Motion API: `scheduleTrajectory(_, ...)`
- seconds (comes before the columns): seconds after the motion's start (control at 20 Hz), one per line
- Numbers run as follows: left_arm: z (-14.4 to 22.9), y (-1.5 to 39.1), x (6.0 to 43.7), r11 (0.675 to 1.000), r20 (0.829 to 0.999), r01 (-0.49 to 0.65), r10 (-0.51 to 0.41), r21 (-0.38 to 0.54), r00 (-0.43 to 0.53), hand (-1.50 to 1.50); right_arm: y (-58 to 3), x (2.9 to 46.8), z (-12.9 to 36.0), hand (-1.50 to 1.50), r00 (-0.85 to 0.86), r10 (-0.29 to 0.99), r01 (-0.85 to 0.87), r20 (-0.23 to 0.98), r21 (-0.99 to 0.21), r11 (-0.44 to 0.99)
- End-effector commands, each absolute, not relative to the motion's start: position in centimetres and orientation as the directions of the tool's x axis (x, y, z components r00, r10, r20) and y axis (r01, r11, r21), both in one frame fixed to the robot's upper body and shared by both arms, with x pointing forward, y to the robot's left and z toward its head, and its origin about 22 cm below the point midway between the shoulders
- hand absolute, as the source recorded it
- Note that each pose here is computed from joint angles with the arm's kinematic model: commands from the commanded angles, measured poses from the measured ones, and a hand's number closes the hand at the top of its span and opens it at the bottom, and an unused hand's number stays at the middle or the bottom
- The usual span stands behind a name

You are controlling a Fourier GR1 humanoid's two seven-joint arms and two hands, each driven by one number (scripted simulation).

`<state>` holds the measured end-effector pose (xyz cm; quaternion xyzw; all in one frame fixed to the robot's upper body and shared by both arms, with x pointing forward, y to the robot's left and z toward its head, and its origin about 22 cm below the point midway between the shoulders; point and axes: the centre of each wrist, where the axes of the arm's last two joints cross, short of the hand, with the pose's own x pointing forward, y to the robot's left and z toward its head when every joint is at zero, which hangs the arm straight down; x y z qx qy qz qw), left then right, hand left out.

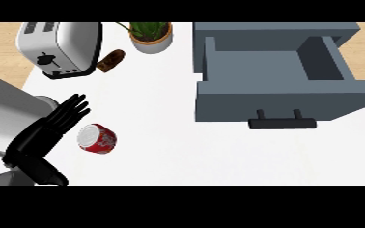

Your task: Pick up the can, place it into the drawer and close the drawer

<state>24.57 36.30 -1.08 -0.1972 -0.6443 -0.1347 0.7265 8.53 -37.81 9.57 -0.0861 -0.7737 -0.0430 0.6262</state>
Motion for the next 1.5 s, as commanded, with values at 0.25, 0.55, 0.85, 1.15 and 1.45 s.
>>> scheduleTrajectory(0.25,-5.8,38.5,25.2,0.908,0.988,0.409,0.027,-0.087,0.150,-1.50,-36.4,7.9,10.4,-1.50,-0.211,0.086,0.175,0.974,-0.050,0.983)
scheduleTrajectory(0.55,-8.1,40.0,23.0,0.893,0.980,0.431,0.047,-0.127,0.192,-1.50,-38.1,7.0,9.9,-1.50,-0.221,0.087,0.188,0.971,-0.045,0.981)
scheduleTrajectory(0.85,-10.7,38.6,24.9,0.911,0.974,0.386,0.062,-0.144,0.216,-1.50,-37.4,6.7,10.9,-1.50,-0.206,0.071,0.193,0.976,-0.030,0.981)
scheduleTrajectory(1.15,-11.5,38.2,24.7,0.888,0.964,0.422,0.077,-0.182,0.253,-1.50,-38.6,7.4,11.2,-1.50,-0.216,0.087,0.171,0.973,-0.050,0.984)
scheduleTrajectory(1.45,-12.3,36.5,25.7,0.892,0.954,0.388,0.134,-0.234,0.269,-1.50,-37.4,7.1,11.7,-1.50,-0.213,0.074,0.154,0.974,-0.041,0.987)
